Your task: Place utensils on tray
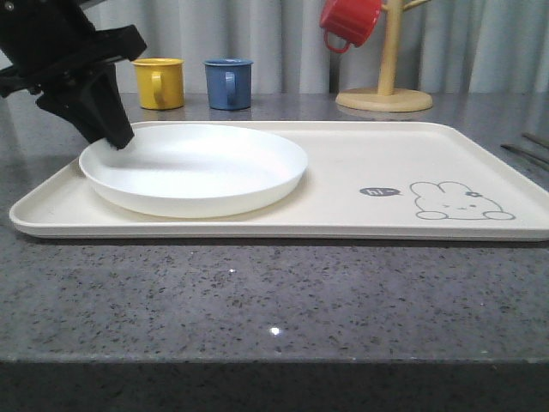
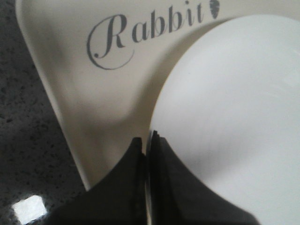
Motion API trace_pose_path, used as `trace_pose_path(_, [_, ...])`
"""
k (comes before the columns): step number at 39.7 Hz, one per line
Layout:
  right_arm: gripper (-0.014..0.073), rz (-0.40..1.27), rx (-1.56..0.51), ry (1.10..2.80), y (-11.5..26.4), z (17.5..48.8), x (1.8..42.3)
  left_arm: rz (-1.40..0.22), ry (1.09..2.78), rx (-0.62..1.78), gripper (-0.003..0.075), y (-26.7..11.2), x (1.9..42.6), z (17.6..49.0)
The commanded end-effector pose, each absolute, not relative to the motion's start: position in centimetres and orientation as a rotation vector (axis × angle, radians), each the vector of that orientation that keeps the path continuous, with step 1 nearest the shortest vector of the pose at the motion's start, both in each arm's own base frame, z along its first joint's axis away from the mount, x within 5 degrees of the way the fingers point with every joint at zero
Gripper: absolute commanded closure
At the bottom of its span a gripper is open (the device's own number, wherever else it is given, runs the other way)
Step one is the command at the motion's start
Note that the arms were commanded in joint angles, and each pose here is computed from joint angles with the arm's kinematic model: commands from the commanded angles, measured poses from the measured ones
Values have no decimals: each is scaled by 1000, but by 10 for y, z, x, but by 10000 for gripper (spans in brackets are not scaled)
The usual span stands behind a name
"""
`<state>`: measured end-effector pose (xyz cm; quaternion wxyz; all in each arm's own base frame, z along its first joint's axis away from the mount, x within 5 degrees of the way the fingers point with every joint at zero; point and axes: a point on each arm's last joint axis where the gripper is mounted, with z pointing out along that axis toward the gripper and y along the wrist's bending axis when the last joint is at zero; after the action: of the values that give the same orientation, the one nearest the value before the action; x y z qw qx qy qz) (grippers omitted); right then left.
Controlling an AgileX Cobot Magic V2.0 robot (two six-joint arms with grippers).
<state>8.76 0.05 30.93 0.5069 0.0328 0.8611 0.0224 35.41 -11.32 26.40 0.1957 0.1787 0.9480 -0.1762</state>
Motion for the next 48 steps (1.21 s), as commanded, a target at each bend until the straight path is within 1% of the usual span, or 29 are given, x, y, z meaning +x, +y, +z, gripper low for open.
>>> trace_pose_path(1, [87, 53, 80, 1987, 0, 325, 91, -516, 2552, 478, 699, -118, 355, 289])
trace_pose_path(3, [87, 53, 80, 1987, 0, 325, 91, -516, 2552, 477, 640, -118, 355, 289])
trace_pose_path(6, [87, 53, 80, 1987, 0, 325, 91, -512, 2550, 480, 520, -117, 355, 290])
trace_pose_path(7, [87, 53, 80, 1987, 0, 325, 91, -508, 2547, 482, 464, -117, 354, 291])
trace_pose_path(9, [87, 53, 80, 1987, 0, 325, 91, -493, 2543, 490, 381, -116, 353, 292])
trace_pose_path(10, [87, 53, 80, 1987, 0, 325, 91, -489, 2540, 494, 356, -116, 352, 294])
trace_pose_path(11, [87, 53, 80, 1987, 0, 325, 91, -478, 2530, 499, 305, -115, 351, 297])
trace_pose_path(12, [87, 53, 80, 1987, 0, 325, 91, -465, 2525, 506, 282, -114, 350, 299])
trace_pose_path(14, [87, 53, 80, 1987, 0, 325, 91, -445, 2505, 517, 261, -112, 347, 307])
trace_pose_path(20, [87, 53, 80, 1987, 0, 325, 91, -433, 2442, 572, 286, -113, 332, 341])
trace_pose_path(24, [87, 53, 80, 1987, 0, 325, 91, -429, 2379, 690, 298, -130, 305, 366])
trace_pose_path(27, [87, 53, 80, 1987, 0, 325, 91, -337, 2316, 848, 298, -150, 277, 380])
trace_pose_path(29, [87, 53, 80, 1987, 0, 325, 91, -243, 2270, 900, 298, -157, 257, 393])
trace_pose_path(31, [87, 53, 80, 1987, 0, 325, 91, -176, 2234, 907, 298, -161, 243, 401])
trace_pose_path(34, [87, 53, 80, 1987, 0, 325, 91, -142, 2174, 914, 298, -164, 222, 412])
trace_pose_path(37, [87, 53, 80, 1987, 0, 325, 91, -184, 2105, 916, 298, -166, 200, 419])
trace_pose_path(41, [87, 53, 80, 1987, 0, 325, 91, -289, 2006, 926, 298, -161, 173, 423])
trace_pose_path(45, [87, 53, 80, 1987, 0, 325, 91, -375, 1913, 908, 299, -147, 147, 421])
trace_pose_path(48, [87, 53, 80, 1987, 0, 325, 91, -407, 1861, 886, 300, -130, 128, 418])
